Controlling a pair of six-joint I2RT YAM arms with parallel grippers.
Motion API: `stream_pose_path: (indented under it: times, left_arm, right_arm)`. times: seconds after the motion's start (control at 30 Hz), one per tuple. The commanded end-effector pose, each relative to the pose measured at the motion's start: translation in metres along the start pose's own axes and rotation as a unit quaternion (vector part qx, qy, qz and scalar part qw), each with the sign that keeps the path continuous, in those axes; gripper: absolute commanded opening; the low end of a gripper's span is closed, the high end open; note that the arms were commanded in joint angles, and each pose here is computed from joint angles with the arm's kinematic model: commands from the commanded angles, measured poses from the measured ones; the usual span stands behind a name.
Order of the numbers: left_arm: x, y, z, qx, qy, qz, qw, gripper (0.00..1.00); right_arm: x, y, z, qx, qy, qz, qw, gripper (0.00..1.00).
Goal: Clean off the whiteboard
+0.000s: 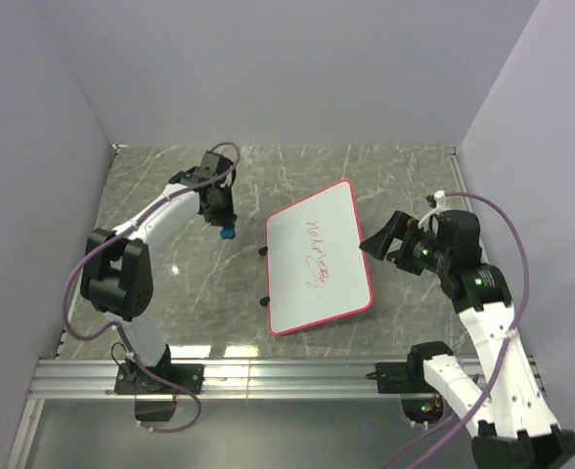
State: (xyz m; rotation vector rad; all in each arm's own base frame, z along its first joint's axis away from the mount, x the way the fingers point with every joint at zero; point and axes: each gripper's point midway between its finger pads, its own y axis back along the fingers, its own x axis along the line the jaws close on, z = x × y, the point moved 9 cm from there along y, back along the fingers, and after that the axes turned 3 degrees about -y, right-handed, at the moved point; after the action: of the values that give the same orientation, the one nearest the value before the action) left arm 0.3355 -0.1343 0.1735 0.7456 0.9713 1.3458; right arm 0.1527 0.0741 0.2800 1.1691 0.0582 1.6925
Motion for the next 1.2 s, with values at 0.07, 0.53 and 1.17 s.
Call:
stream_pose_path:
  times: [0.07, 0.53, 1.17]
  left_arm:
    - [-0.055, 0.072, 0.010, -0.060, -0.029, -0.096, 0.993, 0.00]
    - [-0.210, 0.136, -0.063, -0.010, -0.104, -0.295, 0.950, 0.00]
    - [-0.241, 0.136, -0.119, 0.025, -0.125, -0.341, 0.931, 0.00]
  right_arm:
    - [0.010, -0.029, 0.023, 0.002, 0.012, 0.046, 0.999, 0.96]
    - [-0.010, -0.083, 0.022, 0.060, -0.006, 0.052, 0.997, 0.65]
    - [-0.024, -0.092, 0.004, 0.099, -0.018, 0.045, 0.994, 0.00]
